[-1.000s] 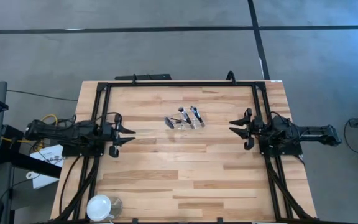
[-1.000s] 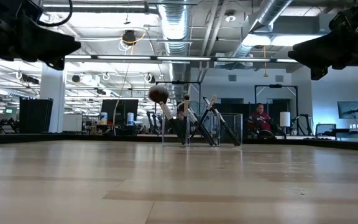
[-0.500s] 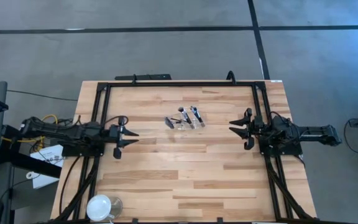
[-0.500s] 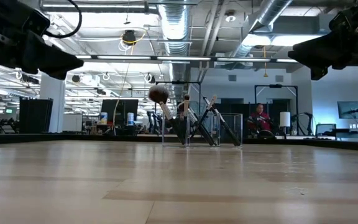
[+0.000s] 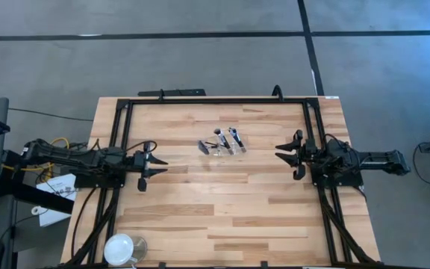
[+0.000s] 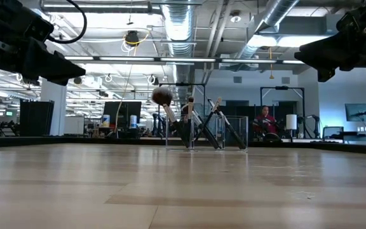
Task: Put items in baskets/containers
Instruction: Return to Home Position
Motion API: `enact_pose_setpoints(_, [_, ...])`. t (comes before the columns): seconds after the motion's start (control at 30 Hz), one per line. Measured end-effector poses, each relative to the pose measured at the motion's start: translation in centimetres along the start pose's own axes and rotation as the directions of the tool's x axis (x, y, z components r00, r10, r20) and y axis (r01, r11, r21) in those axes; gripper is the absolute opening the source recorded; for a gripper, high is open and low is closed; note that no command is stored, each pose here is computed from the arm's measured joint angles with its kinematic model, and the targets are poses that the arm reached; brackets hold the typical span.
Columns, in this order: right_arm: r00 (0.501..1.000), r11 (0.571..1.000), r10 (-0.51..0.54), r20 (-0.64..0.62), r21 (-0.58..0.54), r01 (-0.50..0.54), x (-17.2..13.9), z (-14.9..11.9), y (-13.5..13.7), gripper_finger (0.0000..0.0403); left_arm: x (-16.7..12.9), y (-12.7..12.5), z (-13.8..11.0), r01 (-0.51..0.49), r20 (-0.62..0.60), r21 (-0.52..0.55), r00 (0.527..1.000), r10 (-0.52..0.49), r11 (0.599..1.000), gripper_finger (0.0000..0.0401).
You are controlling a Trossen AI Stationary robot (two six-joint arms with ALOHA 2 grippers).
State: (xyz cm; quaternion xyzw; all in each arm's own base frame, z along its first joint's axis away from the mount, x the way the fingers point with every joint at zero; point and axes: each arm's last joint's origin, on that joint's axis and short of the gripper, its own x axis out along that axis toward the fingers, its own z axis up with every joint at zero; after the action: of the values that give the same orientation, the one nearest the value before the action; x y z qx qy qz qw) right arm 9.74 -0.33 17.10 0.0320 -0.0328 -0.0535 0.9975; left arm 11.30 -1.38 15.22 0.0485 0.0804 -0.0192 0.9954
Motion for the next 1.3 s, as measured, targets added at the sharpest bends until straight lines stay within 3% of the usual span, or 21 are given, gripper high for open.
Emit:
enact_pose_setpoints(0.3, [1.0,1.0,0.0,0.0,0.0,0.0,0.0,0.0,0.0,0.012,0.0,0.0,0.3,-0.008,0.032,-0.007,0.999,0.008,1.0,0.0102])
enact_pose_setpoints(0.67, [1.0,1.0,0.0,0.0,0.0,0.0,0.0,0.0,0.0,0.012,-0.1,0.1,1.6,0.01,0.16,-0.133,0.987,0.012,0.991,0.0102])
enact_pose_setpoints(1.3, [1.0,1.0,0.0,0.0,0.0,0.0,0.0,0.0,0.0,0.0121,-0.2,0.1,2.0,0.021,0.207,-0.128,0.978,0.006,0.992,0.0102])
